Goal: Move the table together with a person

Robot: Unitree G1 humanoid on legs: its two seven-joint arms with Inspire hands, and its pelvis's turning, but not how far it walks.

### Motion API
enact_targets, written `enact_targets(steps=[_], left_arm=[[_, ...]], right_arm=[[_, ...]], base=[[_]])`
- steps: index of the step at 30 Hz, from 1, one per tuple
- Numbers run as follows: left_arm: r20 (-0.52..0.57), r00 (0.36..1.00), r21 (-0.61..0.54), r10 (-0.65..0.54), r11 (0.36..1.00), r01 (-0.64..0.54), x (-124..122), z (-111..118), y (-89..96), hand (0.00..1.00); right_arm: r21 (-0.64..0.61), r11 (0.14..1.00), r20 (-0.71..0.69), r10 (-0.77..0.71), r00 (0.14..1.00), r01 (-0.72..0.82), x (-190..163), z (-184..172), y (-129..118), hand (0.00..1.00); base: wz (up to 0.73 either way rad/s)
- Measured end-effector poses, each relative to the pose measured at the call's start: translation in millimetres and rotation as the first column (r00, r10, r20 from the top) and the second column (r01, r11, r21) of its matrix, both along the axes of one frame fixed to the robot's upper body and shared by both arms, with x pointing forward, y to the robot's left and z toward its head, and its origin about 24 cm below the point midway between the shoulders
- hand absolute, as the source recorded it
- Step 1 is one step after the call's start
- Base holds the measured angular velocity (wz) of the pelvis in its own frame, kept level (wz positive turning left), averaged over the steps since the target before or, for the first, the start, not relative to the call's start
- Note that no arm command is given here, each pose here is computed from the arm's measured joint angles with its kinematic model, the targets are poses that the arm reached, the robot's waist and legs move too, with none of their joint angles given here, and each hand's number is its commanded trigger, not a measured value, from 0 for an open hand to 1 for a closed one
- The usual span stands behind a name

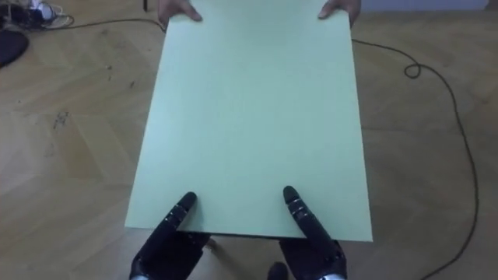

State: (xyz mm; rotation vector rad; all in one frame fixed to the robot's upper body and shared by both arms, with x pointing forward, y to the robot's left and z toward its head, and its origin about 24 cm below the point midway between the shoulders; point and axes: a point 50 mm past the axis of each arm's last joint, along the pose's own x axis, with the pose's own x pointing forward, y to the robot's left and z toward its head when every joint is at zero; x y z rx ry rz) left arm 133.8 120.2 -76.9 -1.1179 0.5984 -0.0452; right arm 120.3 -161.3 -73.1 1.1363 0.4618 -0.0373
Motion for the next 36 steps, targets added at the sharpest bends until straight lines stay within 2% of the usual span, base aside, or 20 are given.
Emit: enact_targets(steps=[13, 19, 36], left_arm=[[0.037, 0.999, 0.014, -0.001, 1.000, 0.000, -6, 2, 7.8, 1.00], [0.067, 0.998, 0.022, 0.016, 1.000, -0.018, -9, 4, 13.7, 1.00], [0.064, 0.998, 0.005, 0.026, 1.000, -0.026, -16, 4, 13.6, 1.00]], right_arm=[[0.028, 1.000, 0.028, -0.001, 1.000, 0.000, 0, 2, 5, 1.00], [0.044, 0.999, 0.035, 0.013, 0.999, -0.014, 0, 2, 11, 1.00], [0.030, 0.998, 0.061, 0.052, 0.997, -0.054, 6, 4, 8, 1.00]], base=[[-0.17], [0.13], [0.14]])
